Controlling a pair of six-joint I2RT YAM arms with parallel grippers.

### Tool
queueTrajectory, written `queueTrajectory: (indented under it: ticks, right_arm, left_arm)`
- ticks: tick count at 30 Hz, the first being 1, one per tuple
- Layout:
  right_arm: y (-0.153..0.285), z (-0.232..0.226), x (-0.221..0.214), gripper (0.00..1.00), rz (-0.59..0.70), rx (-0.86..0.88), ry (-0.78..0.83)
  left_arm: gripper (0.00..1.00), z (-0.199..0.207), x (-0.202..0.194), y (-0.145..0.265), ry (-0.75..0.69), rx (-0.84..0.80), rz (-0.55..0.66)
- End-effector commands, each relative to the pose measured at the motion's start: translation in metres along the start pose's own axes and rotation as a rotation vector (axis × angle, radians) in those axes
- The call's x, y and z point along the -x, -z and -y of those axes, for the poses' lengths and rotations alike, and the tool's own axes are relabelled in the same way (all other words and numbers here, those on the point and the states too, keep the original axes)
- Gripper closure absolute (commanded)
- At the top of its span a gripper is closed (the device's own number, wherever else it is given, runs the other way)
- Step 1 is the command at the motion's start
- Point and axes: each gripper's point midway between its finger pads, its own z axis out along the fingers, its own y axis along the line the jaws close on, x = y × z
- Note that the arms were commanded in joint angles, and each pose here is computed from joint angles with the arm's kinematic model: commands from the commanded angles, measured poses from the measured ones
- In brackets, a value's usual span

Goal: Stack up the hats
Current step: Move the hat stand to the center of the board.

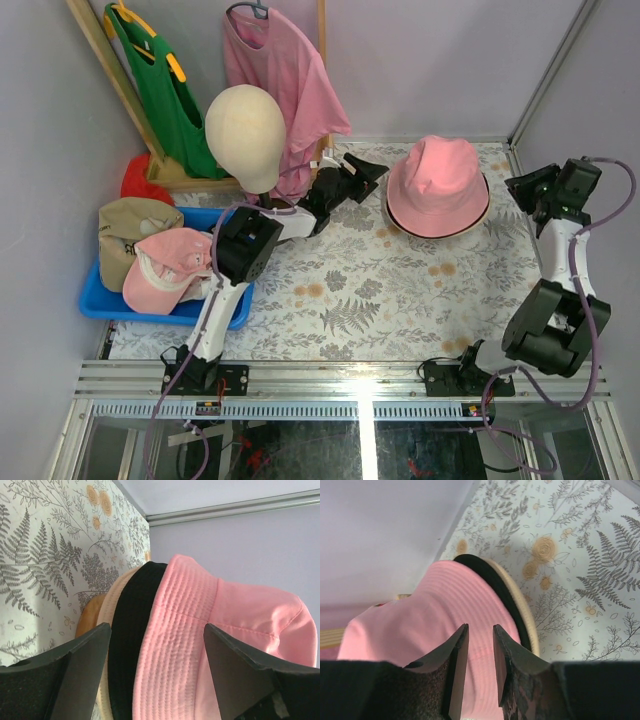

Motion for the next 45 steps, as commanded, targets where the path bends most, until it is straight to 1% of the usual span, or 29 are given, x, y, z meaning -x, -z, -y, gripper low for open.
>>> queueTrajectory:
  ticks: [1, 5, 10, 13, 17, 19, 23, 28, 32, 36, 41, 45]
  right_arm:
    - [0.034, -0.037, 0.007, 0.66, 0.044, 0.110, 0.053]
    - [0.051, -0.060, -0.014, 0.66, -0.003, 0.175, 0.101]
    - [0.073, -0.088, -0.067, 0.66, -0.098, 0.232, 0.206]
    - [0.086, -0.090, -0.098, 0.66, -0.151, 0.256, 0.229]
    - [0.101, -0.084, -0.147, 0.66, -0.233, 0.265, 0.264]
    - [0.106, -0.078, -0.170, 0.67, -0.262, 0.266, 0.275]
    - [0.108, -0.066, -0.207, 0.68, -0.292, 0.270, 0.285]
    - [0.097, -0.041, -0.253, 0.72, -0.318, 0.250, 0.305]
    - [0.079, -0.024, -0.276, 0.78, -0.308, 0.245, 0.274]
    - [0.056, -0.020, -0.292, 0.82, -0.303, 0.231, 0.283]
    - [0.023, -0.013, -0.307, 0.86, -0.303, 0.195, 0.294]
    - [0.002, -0.010, -0.307, 0.90, -0.268, 0.157, 0.302]
  left_arm:
    - [0.25, 0.005, -0.010, 0.012, -0.054, 0.090, 0.034]
    - [0.24, 0.003, -0.021, 0.031, -0.074, 0.162, 0.036]
    - [0.23, -0.003, -0.044, 0.068, -0.099, 0.238, 0.023]
    - [0.23, -0.010, -0.060, 0.094, -0.130, 0.288, 0.001]
    - [0.23, -0.005, -0.075, 0.128, -0.157, 0.316, -0.011]
    - [0.23, -0.003, -0.083, 0.141, -0.171, 0.320, -0.018]
    - [0.22, 0.002, -0.106, 0.162, -0.246, 0.334, -0.065]
    - [0.22, 0.006, -0.127, 0.197, -0.316, 0.355, -0.090]
    - [0.22, 0.002, -0.126, 0.227, -0.356, 0.392, -0.079]
    - [0.21, 0.000, -0.117, 0.252, -0.391, 0.434, -0.041]
    - [0.21, 0.003, -0.097, 0.278, -0.410, 0.478, 0.041]
    - [0.19, 0.012, -0.078, 0.293, -0.446, 0.497, 0.096]
